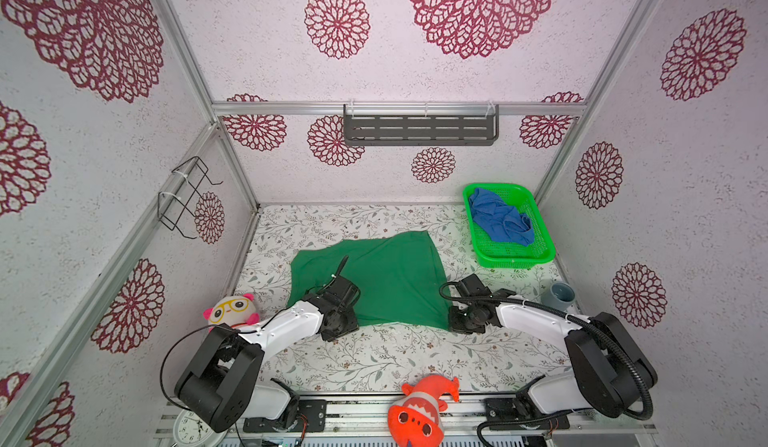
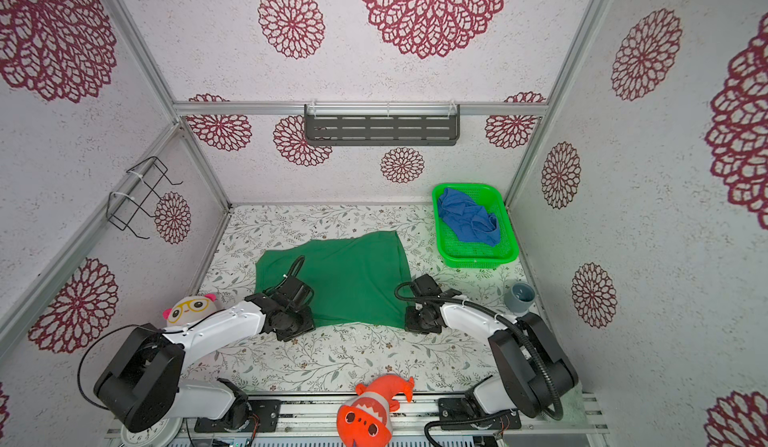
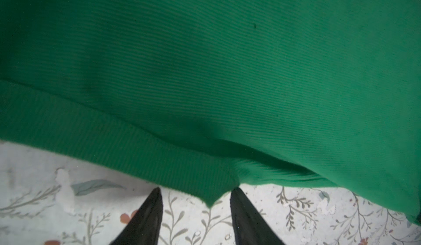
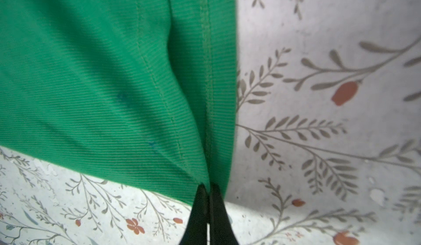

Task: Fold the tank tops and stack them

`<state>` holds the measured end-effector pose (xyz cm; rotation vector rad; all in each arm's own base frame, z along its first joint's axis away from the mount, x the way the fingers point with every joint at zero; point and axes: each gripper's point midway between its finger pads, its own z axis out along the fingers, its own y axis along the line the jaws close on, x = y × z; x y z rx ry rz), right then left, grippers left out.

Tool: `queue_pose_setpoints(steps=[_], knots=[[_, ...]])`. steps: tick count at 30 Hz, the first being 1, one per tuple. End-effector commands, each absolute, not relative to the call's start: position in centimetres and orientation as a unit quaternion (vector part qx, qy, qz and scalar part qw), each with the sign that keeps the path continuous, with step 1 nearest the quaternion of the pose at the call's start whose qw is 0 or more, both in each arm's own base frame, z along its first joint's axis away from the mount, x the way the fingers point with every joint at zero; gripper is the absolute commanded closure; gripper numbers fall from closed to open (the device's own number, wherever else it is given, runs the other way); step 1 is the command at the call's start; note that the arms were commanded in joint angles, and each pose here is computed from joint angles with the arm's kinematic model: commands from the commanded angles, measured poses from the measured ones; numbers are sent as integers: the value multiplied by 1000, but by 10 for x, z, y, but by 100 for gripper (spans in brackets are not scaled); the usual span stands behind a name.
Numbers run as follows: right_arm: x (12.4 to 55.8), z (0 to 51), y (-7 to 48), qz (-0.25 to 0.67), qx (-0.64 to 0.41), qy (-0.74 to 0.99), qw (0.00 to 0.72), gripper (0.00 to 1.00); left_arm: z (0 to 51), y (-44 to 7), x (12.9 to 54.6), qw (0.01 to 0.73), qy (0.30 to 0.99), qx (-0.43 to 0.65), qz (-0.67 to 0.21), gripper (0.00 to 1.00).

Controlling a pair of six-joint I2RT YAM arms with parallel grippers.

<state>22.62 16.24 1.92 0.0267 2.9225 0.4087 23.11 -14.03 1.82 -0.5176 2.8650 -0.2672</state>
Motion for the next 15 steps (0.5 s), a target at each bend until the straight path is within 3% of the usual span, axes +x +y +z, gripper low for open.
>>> queue_pose_setpoints(steps=[1, 4, 12, 15], knots=[[213, 16, 152, 116, 15, 990, 73, 100, 17, -147, 242, 123, 970, -185, -99, 53], [213, 16, 152, 117, 15, 990, 74, 100, 16, -146, 245, 125, 970, -185, -95, 62], [213, 22, 151, 117, 13, 990, 77, 100, 21, -143, 243, 125, 972, -177, -86, 100], [213, 29, 149, 109, 9, 991, 78, 100, 21, -136, 233, 119, 975, -173, -76, 100]])
